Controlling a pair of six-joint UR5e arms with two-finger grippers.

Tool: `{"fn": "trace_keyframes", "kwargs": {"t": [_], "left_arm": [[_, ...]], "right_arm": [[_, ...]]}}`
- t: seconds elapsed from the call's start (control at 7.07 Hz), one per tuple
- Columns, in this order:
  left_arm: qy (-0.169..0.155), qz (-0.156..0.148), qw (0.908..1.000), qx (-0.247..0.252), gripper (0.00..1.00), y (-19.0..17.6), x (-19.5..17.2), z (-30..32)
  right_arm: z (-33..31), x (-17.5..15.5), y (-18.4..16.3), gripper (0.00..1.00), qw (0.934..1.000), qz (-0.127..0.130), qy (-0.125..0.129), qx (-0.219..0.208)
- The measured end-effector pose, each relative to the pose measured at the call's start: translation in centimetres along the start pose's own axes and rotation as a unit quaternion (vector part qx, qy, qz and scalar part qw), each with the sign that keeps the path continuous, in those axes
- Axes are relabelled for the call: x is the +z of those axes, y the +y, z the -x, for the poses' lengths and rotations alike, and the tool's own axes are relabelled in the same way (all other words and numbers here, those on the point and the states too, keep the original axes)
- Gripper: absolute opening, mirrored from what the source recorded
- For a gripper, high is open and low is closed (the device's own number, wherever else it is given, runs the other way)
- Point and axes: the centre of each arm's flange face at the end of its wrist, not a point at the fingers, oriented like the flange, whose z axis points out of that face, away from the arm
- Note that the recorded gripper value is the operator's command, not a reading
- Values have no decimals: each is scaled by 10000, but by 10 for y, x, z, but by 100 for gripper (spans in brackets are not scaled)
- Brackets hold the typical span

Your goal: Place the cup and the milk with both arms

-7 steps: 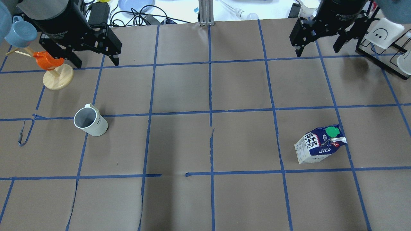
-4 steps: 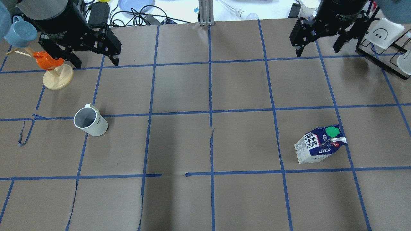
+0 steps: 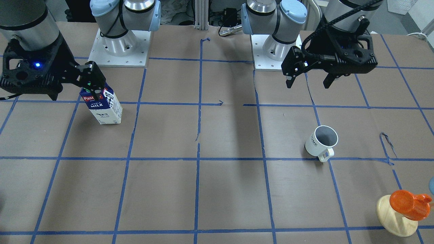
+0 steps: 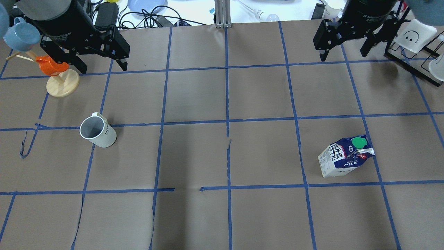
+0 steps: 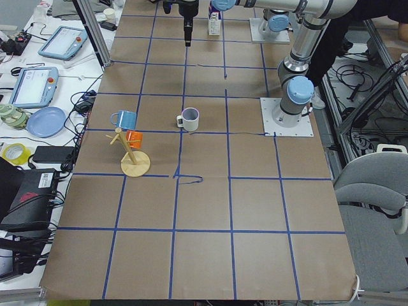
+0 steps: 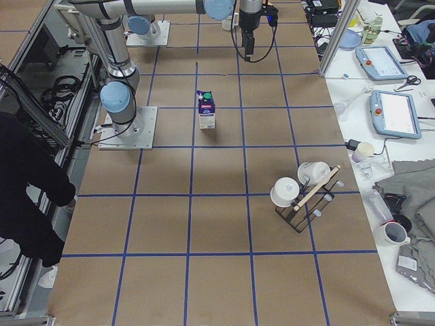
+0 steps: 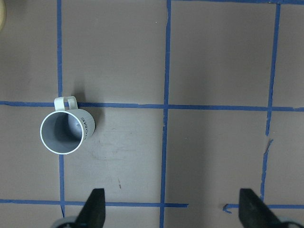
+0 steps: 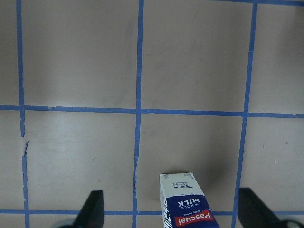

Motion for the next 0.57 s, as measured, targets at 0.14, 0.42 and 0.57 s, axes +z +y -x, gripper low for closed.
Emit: {"fn": "trace_keyframes", "kwargs": {"t": [0.14,0.42,0.57], "left_arm": [[-11,66,9999,113,100,1,2,5],[-1,229,9993,284,100,-14,32,40],[34,330,9992,225,100,-25,62,68]], "right_arm": [[0,0,0,100,10000,0,2,0],[0,0,0,100,10000,1,7,0],[0,0,0,100,10000,3,8,0]]}}
